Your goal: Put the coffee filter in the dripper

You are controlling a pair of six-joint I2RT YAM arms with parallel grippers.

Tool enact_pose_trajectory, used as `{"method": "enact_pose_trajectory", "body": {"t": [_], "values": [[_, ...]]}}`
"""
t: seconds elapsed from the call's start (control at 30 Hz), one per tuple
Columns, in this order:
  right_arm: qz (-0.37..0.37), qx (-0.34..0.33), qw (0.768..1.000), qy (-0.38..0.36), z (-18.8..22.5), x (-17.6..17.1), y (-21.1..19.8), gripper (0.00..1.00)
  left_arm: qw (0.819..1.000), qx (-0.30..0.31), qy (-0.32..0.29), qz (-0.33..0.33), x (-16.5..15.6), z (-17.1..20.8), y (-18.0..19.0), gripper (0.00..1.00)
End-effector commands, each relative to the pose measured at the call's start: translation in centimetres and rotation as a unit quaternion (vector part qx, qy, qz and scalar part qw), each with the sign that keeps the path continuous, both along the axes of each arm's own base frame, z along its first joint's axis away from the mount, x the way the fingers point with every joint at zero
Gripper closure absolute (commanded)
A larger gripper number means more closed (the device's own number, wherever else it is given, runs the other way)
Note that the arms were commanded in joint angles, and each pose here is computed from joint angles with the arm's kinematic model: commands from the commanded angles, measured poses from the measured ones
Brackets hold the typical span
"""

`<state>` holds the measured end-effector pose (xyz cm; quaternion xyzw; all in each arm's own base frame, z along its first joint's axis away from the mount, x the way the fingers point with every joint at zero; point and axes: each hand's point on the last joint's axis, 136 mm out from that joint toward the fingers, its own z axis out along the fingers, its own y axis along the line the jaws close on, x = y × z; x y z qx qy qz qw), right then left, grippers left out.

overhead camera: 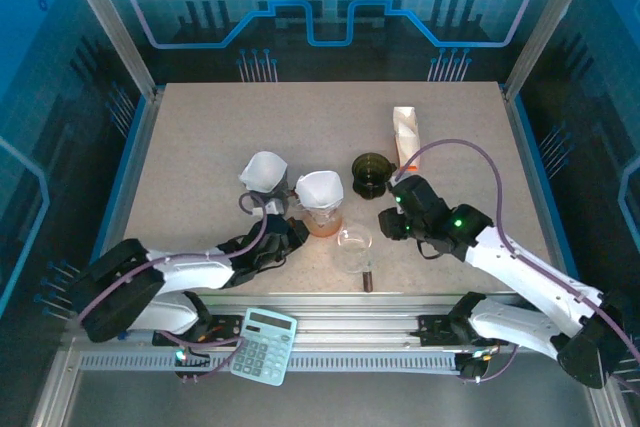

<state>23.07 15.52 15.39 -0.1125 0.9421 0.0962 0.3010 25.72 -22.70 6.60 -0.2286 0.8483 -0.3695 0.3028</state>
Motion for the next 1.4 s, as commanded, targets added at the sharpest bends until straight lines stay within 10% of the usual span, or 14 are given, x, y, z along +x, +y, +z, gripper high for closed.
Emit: {"method": "enact_pose_trajectory", "body": {"t": [0.0, 0.47, 0.8, 1.37], "values": [[-0.013, 0.032, 0.999, 0.005, -0.3, 1.7, 0.4, 0.51, 1.0, 0.01, 0.011, -0.001, -1.0, 0.4, 0.8, 1.0], [-0.165, 0.131, 0.978, 0.014, -2.7, 12.8, 0.0, 0.39, 0.999, 0.031, 0.02, -0.009, -6.0, 2.5, 4.6, 0.58], [-0.244, 0.143, 0.959, 0.024, -4.9, 16.5, -1.0, 0.39, 0.999, 0.03, -0.005, -0.034, -7.3, 5.0, 5.4, 0.02], [-0.25, 0.123, 0.959, 0.056, -6.5, 16.0, -2.1, 0.84, 0.997, 0.038, -0.03, -0.055, -7.6, 7.8, 5.5, 0.01]]}}
